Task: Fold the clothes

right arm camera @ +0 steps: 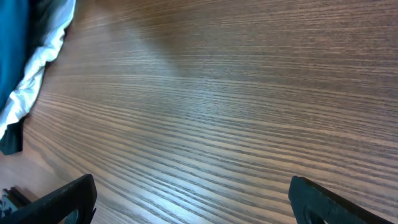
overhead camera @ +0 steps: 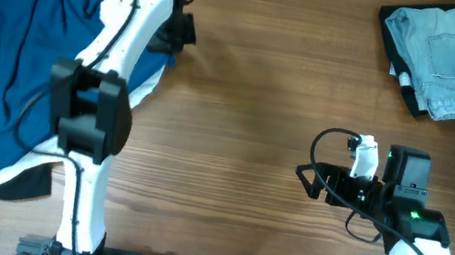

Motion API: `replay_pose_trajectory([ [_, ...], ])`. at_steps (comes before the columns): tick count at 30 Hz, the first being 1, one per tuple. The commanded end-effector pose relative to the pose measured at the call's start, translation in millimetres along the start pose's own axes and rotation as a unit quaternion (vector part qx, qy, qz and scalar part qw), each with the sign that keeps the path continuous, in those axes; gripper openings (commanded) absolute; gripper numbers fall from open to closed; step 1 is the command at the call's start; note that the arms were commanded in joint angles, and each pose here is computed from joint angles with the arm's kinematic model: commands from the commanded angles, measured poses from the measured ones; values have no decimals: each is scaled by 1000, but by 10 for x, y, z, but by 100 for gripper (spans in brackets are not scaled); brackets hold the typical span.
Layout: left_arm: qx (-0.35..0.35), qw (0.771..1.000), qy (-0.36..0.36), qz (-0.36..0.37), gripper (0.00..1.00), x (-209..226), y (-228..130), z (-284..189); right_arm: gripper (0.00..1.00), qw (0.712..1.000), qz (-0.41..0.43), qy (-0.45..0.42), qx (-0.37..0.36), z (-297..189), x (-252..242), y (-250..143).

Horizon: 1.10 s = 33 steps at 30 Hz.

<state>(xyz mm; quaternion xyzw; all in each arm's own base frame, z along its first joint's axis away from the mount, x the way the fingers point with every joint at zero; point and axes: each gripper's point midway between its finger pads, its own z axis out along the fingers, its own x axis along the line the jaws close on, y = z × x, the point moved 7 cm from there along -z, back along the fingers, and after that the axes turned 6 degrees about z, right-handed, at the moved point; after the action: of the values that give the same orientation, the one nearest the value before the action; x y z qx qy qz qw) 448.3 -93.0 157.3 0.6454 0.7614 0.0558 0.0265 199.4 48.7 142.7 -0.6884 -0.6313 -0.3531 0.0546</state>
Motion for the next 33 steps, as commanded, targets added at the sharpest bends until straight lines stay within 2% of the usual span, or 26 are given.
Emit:
replay_pose_trajectory([
  [1,-77,997,-16,-19,4,24,16,-593,100,1000,-19,12,-9,-35,67,73],
  [7,-150,988,-9,-30,4,165,-30,-1135,100,1000,-19,11,-10,-35,65,78],
  [15,-285,955,46,-72,4,485,-93,-1895,100,1000,-22,12,-14,-35,68,92],
  [19,-323,943,28,-80,4,524,-156,-2160,100,1000,-22,12,-15,-35,70,96],
  [24,-327,944,12,-35,4,264,-240,-2197,100,1000,-22,12,-15,-35,70,96],
  [33,-383,922,-25,50,4,-465,-419,-2369,100,1000,-22,12,-15,-36,70,95],
])
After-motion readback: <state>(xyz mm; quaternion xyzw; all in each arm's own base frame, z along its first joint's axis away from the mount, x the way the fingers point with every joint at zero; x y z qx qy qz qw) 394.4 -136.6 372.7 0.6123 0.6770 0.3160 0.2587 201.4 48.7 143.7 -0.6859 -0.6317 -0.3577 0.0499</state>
